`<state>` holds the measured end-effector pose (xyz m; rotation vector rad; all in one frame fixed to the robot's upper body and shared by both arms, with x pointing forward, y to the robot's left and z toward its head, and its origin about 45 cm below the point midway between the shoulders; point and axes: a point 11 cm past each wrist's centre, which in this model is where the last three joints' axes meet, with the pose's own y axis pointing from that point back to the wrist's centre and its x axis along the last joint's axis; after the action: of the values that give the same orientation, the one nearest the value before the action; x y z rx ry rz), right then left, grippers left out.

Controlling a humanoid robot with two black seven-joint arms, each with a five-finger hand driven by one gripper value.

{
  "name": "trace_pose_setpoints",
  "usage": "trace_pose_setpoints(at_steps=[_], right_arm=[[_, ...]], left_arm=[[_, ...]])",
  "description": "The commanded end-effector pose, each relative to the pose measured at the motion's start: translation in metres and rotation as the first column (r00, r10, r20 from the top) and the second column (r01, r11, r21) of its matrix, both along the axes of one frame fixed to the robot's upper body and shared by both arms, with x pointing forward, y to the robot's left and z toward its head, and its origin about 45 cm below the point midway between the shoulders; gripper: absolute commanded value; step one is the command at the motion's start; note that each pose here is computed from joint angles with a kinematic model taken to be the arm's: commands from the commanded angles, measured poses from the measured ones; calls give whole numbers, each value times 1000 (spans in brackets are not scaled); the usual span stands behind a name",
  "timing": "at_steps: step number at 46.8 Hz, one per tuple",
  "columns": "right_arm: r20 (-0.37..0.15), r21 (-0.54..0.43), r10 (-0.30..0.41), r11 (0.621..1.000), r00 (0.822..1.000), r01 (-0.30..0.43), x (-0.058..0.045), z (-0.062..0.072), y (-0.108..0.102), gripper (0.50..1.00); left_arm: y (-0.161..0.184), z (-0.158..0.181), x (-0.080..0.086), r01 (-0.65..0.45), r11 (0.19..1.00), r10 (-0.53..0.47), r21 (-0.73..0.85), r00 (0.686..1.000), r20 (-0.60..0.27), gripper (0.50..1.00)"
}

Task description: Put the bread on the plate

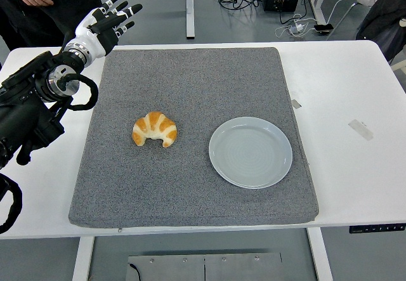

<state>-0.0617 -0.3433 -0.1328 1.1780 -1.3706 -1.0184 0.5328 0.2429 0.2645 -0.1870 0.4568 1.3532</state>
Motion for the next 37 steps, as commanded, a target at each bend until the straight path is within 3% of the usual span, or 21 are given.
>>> trace_pose_setpoints(at_steps=[1, 23, 37], right_arm=[[0, 1, 0, 1000, 1000, 0, 0, 0, 0, 1000], [0, 0, 0, 1000, 1000, 0, 0, 0, 0, 1000], [0, 0, 0, 1000, 1000, 0, 0, 0, 0, 1000]], left_arm=[[0, 0, 0, 0, 1000, 0, 3, 1000, 3, 978], [-4, 4, 2, 24, 998, -24, 54, 1000, 0, 978], [2, 11, -7, 164, 913, -186, 373, 982, 24, 978]])
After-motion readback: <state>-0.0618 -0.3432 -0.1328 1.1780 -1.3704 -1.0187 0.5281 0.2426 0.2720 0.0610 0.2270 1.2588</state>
